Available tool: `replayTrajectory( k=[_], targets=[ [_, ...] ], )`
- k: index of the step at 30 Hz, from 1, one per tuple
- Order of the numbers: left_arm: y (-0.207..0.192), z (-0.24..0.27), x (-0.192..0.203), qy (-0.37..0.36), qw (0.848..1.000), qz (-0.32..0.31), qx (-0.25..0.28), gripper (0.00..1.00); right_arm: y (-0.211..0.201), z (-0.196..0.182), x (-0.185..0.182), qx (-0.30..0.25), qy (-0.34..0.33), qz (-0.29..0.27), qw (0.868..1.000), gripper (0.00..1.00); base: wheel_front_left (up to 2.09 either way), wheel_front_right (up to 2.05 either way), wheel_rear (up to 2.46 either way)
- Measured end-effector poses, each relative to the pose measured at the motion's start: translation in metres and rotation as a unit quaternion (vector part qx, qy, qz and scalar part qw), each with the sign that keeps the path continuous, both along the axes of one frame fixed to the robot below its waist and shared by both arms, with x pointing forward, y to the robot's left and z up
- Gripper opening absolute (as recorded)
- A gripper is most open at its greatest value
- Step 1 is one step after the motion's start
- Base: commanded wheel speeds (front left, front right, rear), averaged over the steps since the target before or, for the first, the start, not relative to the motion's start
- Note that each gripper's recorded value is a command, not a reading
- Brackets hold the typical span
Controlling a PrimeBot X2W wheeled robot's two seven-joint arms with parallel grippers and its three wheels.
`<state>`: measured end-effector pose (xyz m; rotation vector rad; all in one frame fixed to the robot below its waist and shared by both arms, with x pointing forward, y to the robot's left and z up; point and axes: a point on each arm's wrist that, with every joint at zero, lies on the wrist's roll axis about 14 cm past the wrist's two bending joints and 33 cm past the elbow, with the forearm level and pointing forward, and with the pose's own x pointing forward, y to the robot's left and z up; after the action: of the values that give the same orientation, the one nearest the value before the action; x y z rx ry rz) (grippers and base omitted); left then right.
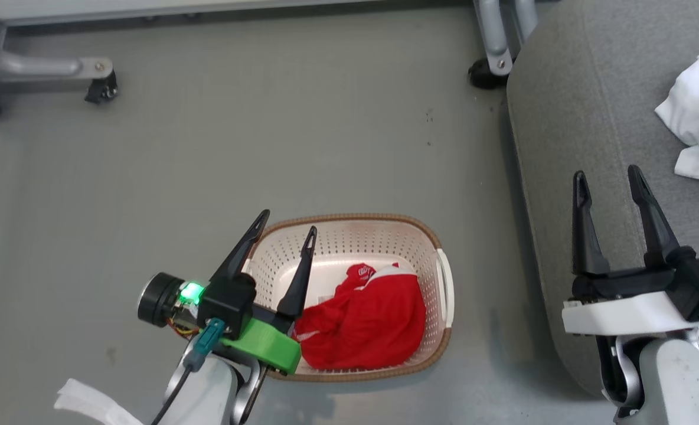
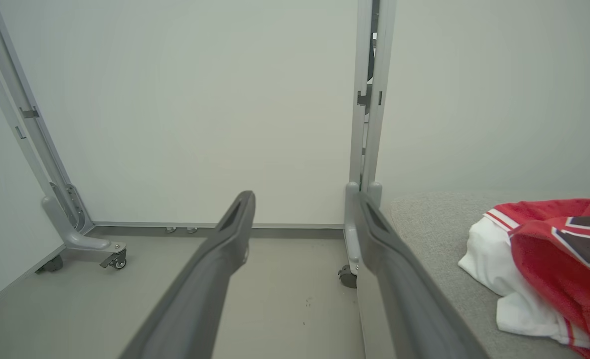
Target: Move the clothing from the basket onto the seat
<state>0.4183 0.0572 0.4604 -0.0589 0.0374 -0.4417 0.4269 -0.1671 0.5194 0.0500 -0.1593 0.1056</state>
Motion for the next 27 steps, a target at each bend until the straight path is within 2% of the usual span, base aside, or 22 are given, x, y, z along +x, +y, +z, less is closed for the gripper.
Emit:
replayTrajectory(
  k=[4, 13, 20, 27],
  targets=[
    [-0.023, -0.043, 0.01, 0.04, 0.996, -0.065, 0.045, 1.0, 0.006, -0.015, 0.023, -0.014, 0.009, 0.009, 1.0, 1.0, 0.0, 0.0, 0.0],
    [-0.064, -0.134, 0.021, 0.122, 0.97, -0.184, 0.098, 1.0, -0.011, -0.063, 0.053, -0.038, 0.045, -0.01, 0.998, 1.0, 0.0, 0.0, 0.0],
    [-0.075, -0.208, 0.014, 0.189, 0.938, -0.256, 0.134, 1.0, -0.032, -0.091, 0.078, -0.04, 0.051, -0.042, 0.997, 1.0, 0.0, 0.0, 0.0],
    [-0.073, -0.28, -0.007, 0.245, 0.896, -0.324, 0.18, 1.0, -0.04, -0.126, 0.091, -0.04, 0.069, -0.051, 0.996, 1.0, 0.0, 0.0, 0.0]
  ],
)
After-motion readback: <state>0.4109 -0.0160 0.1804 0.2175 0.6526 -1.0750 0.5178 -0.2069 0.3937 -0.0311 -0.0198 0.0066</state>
